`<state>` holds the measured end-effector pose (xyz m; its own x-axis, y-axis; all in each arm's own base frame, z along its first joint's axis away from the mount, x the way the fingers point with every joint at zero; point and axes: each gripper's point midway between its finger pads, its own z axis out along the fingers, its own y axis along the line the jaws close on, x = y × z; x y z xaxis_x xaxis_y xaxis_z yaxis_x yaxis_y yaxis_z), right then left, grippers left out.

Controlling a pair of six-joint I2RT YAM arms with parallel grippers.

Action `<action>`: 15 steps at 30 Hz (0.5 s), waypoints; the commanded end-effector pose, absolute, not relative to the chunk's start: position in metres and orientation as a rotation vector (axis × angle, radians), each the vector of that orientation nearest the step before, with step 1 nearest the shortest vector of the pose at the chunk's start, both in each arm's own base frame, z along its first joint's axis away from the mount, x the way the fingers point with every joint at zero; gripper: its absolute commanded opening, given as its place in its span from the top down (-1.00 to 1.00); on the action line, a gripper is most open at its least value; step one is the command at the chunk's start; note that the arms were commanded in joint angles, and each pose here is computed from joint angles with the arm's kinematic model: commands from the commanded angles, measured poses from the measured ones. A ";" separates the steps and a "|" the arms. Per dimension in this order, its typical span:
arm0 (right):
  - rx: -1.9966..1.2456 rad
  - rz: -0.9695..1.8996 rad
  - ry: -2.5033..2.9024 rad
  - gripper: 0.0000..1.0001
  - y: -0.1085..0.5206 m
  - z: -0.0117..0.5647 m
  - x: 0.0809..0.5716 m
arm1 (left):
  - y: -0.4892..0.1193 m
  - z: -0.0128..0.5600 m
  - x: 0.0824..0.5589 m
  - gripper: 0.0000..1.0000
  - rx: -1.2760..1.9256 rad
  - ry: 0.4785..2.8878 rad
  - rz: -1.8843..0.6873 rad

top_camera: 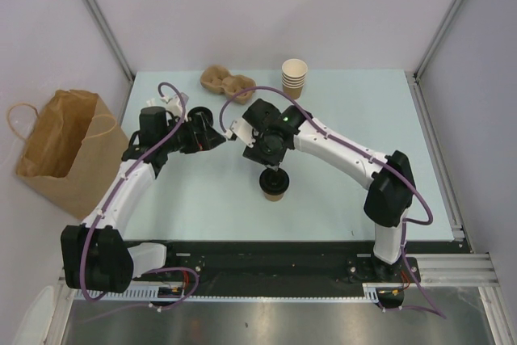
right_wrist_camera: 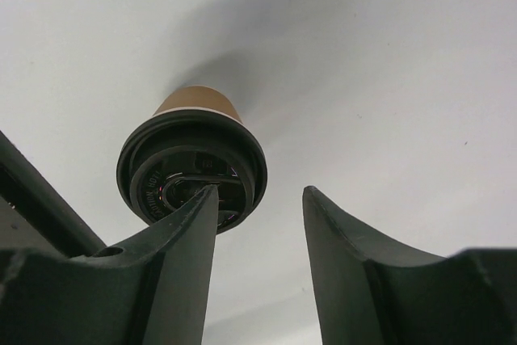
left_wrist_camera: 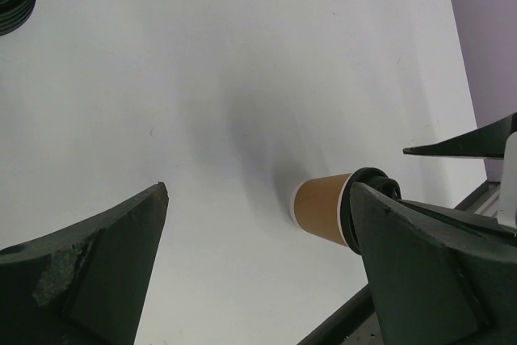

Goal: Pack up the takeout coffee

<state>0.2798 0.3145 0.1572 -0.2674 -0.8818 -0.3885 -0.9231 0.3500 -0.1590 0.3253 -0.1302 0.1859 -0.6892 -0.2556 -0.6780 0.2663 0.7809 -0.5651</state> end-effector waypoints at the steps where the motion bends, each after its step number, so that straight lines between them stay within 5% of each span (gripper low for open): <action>1: -1.536 0.173 2.122 -0.08 0.319 0.198 0.279 | -0.131 0.210 0.329 -0.99 0.082 2.119 -0.834; 5: -1.501 0.228 2.085 -0.30 0.321 0.217 0.275 | -0.136 0.219 0.327 -0.99 0.123 2.104 -0.870; 10: -1.332 0.391 2.130 -0.35 0.299 0.241 0.276 | -0.161 0.234 0.308 -0.99 0.304 2.061 -1.012; 15: -1.019 0.934 2.081 -0.29 0.280 0.268 0.269 | -0.195 0.246 0.274 -0.99 0.560 1.945 -1.226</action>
